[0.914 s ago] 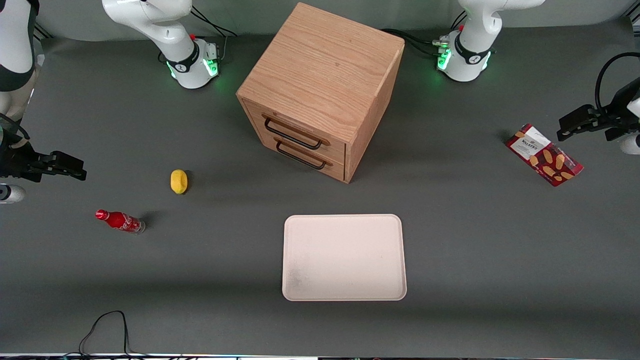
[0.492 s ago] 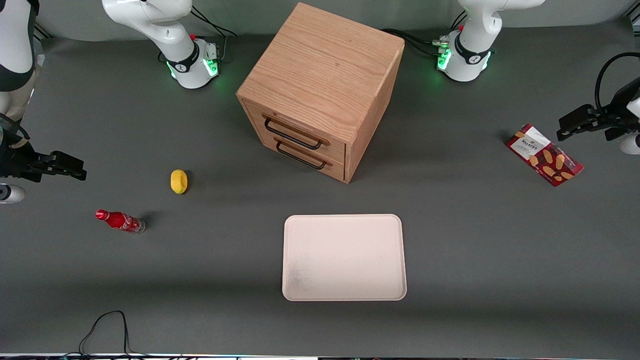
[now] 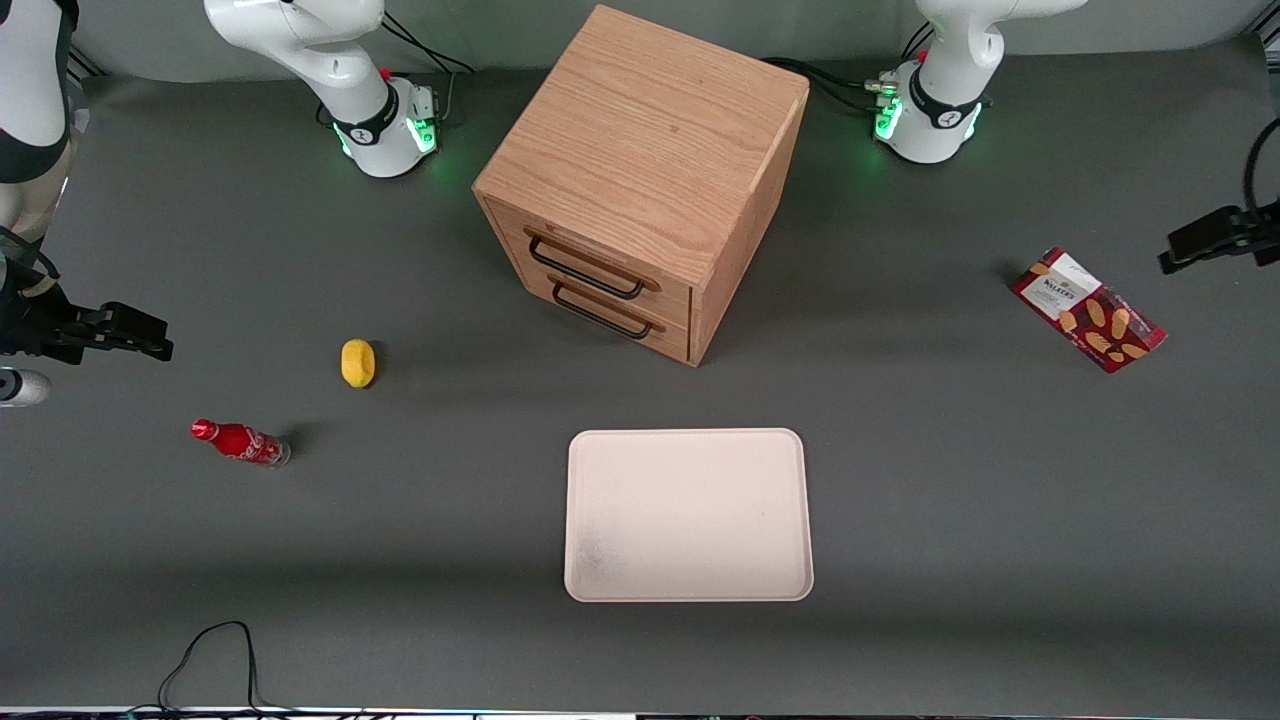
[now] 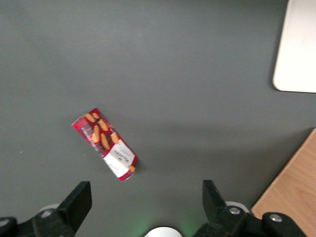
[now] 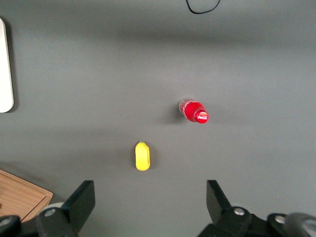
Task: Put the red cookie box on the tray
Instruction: 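Move the left gripper over the red plaid cookie box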
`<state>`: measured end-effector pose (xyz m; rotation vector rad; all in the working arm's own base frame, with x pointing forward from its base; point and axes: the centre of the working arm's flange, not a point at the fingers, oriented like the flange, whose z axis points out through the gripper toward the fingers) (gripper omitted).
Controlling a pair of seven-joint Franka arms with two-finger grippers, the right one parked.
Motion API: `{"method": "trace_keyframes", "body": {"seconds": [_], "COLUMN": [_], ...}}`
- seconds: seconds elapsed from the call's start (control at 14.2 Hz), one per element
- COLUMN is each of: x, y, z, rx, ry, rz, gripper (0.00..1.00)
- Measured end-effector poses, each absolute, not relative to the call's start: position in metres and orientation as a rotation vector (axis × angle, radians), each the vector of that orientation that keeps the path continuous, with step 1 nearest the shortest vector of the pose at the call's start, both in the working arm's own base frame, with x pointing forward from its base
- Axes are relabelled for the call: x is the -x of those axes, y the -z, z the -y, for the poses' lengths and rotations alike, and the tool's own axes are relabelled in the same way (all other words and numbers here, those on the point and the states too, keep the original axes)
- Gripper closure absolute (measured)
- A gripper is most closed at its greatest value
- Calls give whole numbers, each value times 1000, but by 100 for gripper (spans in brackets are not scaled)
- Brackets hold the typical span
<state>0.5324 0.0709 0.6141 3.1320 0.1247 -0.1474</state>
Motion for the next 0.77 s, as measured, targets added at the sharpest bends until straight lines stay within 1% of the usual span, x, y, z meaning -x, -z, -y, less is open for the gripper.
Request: {"method": "trace_keyframes", "body": {"seconds": [0.14, 0.35, 0.77], "x": [-511, -468, -385], "y": [-605, -589, -549], "z": [-103, -149, -207], "rx": [-3130, -3122, -3066], "ry": [153, 167, 193], "rz": [-170, -302, -567], "gripper": [0, 0, 0]}}
